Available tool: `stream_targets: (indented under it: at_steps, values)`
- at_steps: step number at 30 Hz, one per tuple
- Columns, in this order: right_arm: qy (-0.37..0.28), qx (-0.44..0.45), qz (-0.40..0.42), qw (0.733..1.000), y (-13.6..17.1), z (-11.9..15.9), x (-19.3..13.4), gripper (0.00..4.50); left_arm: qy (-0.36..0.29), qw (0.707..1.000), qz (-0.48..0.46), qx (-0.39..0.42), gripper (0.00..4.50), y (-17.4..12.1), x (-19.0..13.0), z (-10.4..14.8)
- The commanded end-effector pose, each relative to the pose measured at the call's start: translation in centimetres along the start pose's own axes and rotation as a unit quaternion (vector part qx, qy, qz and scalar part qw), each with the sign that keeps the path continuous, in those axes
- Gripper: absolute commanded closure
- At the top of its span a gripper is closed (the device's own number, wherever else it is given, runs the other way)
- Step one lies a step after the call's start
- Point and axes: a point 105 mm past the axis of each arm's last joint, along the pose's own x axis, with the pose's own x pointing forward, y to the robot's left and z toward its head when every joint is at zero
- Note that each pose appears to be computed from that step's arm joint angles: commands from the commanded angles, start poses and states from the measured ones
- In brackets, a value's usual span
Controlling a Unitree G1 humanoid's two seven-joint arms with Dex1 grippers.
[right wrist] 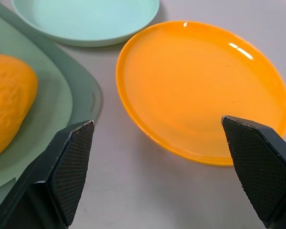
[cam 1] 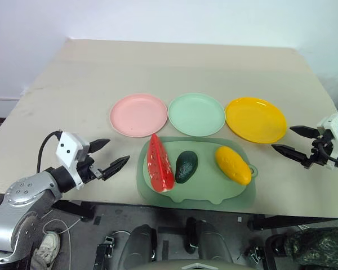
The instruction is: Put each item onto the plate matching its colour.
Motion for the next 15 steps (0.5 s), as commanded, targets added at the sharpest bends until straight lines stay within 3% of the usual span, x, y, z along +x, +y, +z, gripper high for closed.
stream_targets:
  at_steps: [1,8,15]
  values:
    - [-0.008,-0.024,-0.005,1.0,-0.9,1.3,-0.5,0.0,-0.01,1.0,-0.01,0.012,0.01,-0.8,-0.6,0.9]
    - [-0.015,-0.032,-0.007,0.999,-1.0,1.8,-0.7,0.0,-0.014,1.0,-0.013,0.003,0.01,-1.1,-0.2,0.6]
    - [-0.031,-0.004,0.026,0.999,1.3,2.8,-2.6,0.0,-0.014,0.999,-0.039,0.004,0.01,-0.3,-0.2,1.0]
